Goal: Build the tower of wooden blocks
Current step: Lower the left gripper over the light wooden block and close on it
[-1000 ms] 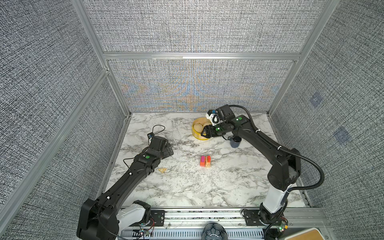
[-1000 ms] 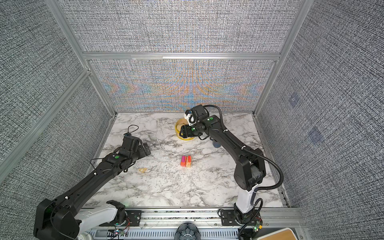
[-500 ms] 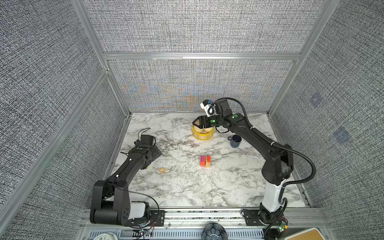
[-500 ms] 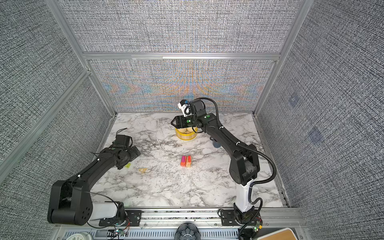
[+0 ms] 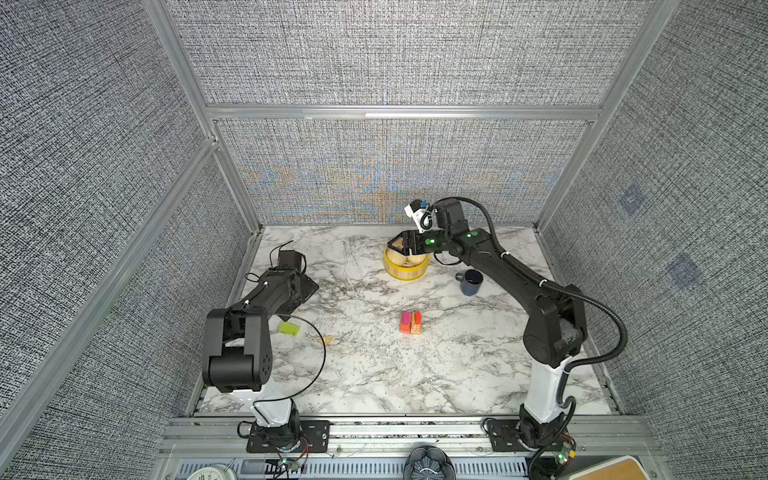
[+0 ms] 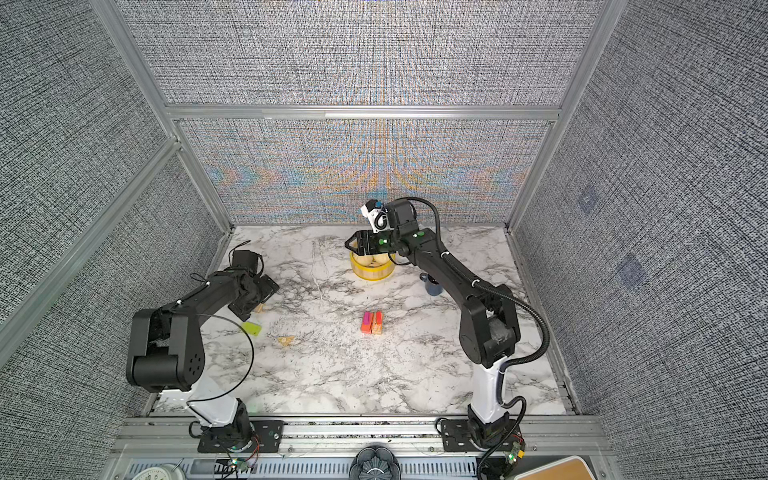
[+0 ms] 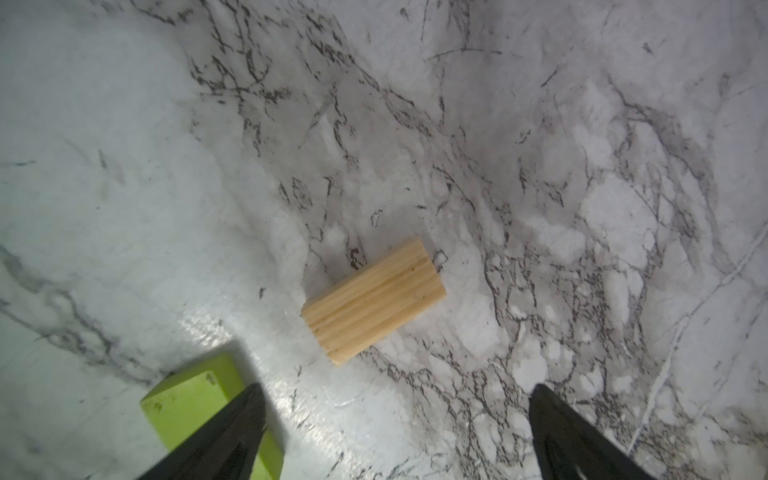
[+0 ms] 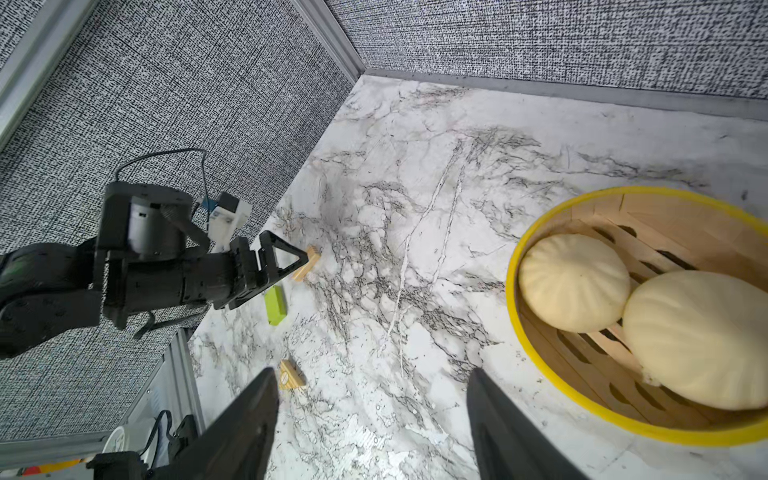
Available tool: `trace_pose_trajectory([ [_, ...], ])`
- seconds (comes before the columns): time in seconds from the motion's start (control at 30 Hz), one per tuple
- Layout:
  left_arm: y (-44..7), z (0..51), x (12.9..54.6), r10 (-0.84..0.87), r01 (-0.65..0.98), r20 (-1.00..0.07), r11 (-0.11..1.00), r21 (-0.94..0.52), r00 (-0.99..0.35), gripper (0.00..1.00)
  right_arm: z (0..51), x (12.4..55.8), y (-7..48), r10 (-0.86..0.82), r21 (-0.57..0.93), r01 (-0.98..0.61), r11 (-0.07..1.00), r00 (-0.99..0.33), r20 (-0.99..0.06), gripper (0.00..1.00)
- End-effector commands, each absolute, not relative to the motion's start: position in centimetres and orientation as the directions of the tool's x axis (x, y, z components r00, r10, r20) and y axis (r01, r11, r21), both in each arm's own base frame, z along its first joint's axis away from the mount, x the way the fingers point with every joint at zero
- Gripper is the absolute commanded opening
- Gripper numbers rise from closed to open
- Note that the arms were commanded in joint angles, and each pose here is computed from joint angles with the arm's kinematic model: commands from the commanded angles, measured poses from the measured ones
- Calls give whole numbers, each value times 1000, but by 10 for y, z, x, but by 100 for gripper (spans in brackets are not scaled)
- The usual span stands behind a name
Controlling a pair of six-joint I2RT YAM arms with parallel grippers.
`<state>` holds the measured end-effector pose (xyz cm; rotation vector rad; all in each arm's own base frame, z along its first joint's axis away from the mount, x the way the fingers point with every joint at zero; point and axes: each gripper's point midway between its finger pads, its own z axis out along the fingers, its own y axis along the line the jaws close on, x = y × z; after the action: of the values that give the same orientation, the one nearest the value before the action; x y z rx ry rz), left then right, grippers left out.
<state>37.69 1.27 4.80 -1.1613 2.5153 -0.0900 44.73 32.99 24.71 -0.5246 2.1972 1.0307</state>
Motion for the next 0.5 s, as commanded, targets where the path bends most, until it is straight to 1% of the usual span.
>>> trace_pose_trajectory([
  [0.0,14,41,381,-776,-746,-273,626,-227,-568,97,251,449,333,-74,533,-604,592,-700,-711,73],
  [0.23,22,28,388,-813,-784,-238,579,-225,-532,90,244,450,334,-83,537,-598,595,-710,-699,73],
  [0.47,29,24,390,-820,-802,-226,566,-190,-525,88,241,451,336,-87,542,-598,590,-715,-694,72],
])
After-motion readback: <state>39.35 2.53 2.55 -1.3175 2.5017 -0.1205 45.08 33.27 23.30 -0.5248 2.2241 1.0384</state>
